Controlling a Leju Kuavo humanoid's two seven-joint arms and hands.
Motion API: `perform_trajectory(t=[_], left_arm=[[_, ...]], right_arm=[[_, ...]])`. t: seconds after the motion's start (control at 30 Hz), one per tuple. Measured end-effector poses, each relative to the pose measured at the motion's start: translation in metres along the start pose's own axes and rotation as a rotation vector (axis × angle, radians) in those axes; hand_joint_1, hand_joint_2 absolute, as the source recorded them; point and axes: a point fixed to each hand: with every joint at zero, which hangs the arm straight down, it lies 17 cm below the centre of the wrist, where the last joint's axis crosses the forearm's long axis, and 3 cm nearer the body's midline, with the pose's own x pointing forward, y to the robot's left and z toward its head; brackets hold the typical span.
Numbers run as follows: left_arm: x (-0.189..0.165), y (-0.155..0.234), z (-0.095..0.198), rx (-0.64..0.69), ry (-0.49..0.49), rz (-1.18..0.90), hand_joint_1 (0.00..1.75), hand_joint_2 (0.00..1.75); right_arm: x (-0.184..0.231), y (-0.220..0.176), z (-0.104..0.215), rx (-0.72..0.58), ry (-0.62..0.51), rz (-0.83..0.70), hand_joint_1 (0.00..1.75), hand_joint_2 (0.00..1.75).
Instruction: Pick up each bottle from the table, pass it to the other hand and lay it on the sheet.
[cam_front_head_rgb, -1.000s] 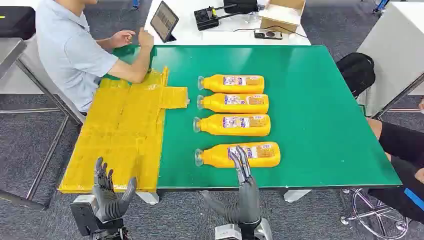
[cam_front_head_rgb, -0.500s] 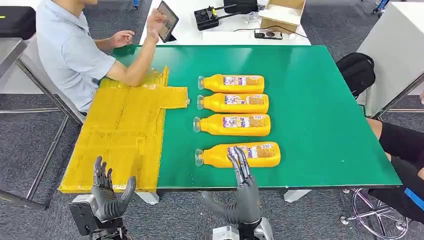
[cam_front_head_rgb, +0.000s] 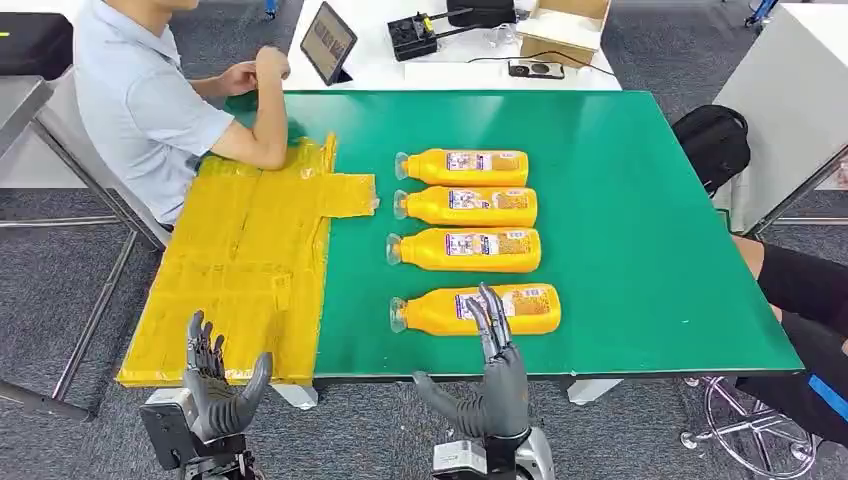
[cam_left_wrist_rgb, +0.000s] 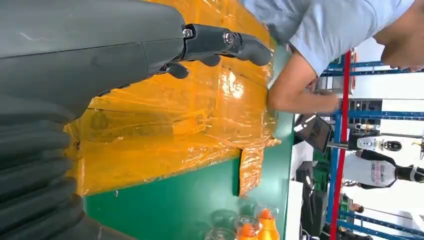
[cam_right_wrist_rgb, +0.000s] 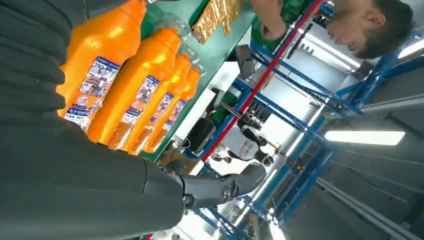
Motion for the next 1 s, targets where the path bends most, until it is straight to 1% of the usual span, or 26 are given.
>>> perform_trajectory(t=[0.07, 0.13, 0.23, 0.3, 0.4, 0.47, 0.87, 0.93, 1.0], left_arm=[[0.0, 0.0, 0.0, 0.0, -0.001, -0.002, 0.0, 1.75], [0.0, 0.001, 0.001, 0.0, -0.003, -0.006, 0.0, 1.75], [0.0, 0.001, 0.005, -0.013, -0.002, -0.013, 0.0, 1.75], [0.001, -0.001, 0.004, -0.019, -0.005, -0.009, 0.0, 1.75], [0.002, -0.006, 0.002, -0.017, -0.008, -0.005, 0.0, 1.75], [0.003, -0.008, 0.0, -0.019, -0.011, -0.002, 0.0, 1.75], [0.002, -0.011, -0.001, -0.025, -0.012, 0.002, 0.0, 1.75], [0.003, -0.017, -0.004, -0.031, -0.016, 0.006, 0.0, 1.75], [0.004, -0.025, -0.007, -0.028, -0.018, 0.012, 0.0, 1.75]], right_arm=[[0.0, 0.001, 0.0, 0.01, -0.007, 0.015, 0.0, 1.75], [-0.006, 0.004, 0.001, 0.046, 0.001, 0.07, 0.0, 1.75], [-0.03, 0.004, 0.002, 0.11, 0.058, 0.245, 0.0, 1.75], [-0.048, -0.009, 0.003, 0.113, 0.09, 0.308, 0.0, 1.75], [-0.068, -0.029, 0.004, 0.106, 0.126, 0.348, 0.0, 1.75], [-0.074, -0.036, 0.004, 0.104, 0.132, 0.365, 0.0, 1.75], [-0.082, -0.049, 0.004, 0.098, 0.134, 0.404, 0.0, 1.75], [-0.088, -0.06, 0.005, 0.085, 0.143, 0.44, 0.0, 1.75], [-0.097, -0.073, 0.005, 0.089, 0.145, 0.51, 0.0, 1.75]])
